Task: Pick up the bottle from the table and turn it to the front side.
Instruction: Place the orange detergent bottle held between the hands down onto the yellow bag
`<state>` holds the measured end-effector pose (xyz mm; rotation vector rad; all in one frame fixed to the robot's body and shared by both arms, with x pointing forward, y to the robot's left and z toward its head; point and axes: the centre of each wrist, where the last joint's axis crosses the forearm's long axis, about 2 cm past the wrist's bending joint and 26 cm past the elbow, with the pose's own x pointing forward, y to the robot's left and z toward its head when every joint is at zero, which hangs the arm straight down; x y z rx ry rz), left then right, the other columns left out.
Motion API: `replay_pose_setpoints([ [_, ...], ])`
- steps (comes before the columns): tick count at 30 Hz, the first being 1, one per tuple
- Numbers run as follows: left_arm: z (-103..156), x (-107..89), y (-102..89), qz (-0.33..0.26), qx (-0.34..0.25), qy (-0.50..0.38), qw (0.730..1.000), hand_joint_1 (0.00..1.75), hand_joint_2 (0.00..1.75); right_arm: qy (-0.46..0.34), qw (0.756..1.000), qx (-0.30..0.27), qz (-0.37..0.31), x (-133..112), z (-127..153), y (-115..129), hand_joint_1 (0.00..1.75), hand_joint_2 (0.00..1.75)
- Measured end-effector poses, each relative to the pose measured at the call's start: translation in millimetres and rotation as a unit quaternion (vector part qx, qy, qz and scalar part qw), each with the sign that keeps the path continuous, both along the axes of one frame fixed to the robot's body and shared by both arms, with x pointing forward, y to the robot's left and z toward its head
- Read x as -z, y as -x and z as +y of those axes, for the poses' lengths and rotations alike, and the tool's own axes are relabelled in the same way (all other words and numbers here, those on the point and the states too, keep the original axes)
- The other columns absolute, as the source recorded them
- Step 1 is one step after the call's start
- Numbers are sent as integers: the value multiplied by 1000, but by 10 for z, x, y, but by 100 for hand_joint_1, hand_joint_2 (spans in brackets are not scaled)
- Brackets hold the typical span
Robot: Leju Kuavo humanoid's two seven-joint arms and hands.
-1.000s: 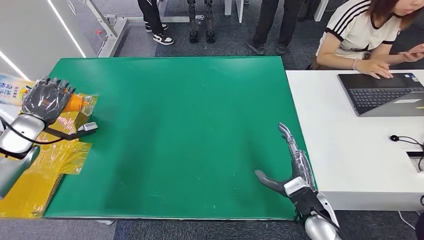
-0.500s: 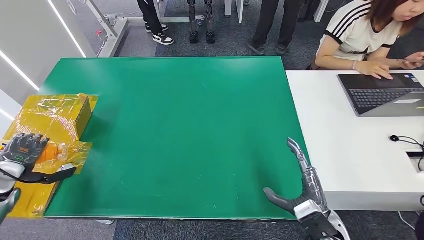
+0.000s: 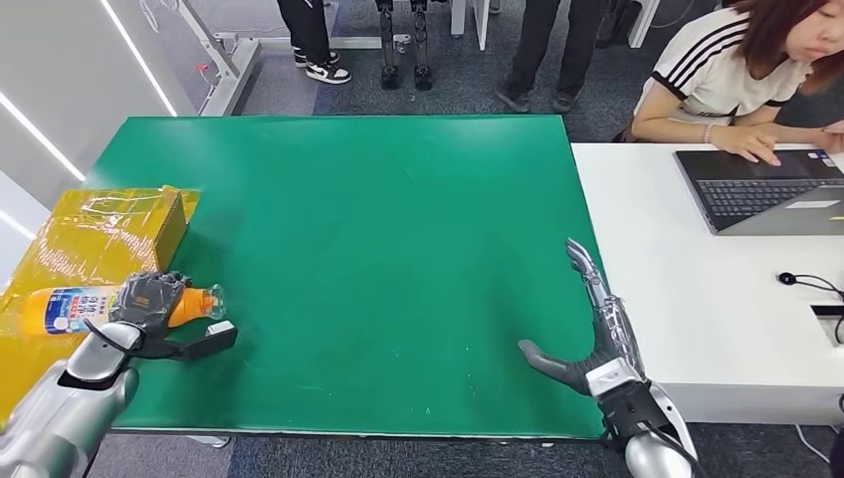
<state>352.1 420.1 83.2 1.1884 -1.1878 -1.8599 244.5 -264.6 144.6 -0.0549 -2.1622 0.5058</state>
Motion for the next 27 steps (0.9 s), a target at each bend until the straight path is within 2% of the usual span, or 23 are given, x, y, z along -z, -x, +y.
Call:
replay_pose_setpoints([
  [4,-140,5,-47,-6,15,28,999,37,175,-5,1000,-9,-5,-30,41,-95,0,175],
  [5,-173,0,-68,-4,13,32,999,37,175,-5,1000,-11,-6,-36,52,-119,0,175],
  [9,-249,-54,-174,8,-1,35,999,0,175,-3,1000,-16,-5,-54,88,-190,0,175],
  [16,-297,-126,-314,20,-21,44,999,0,175,-1,1000,-11,0,-29,113,-217,0,175],
  [20,-424,-84,-319,15,-18,115,993,0,175,0,1000,-3,5,22,114,-167,0,175],
  [27,-818,0,-310,-2,-34,228,973,0,175,4,1000,9,23,160,112,-4,0,175],
])
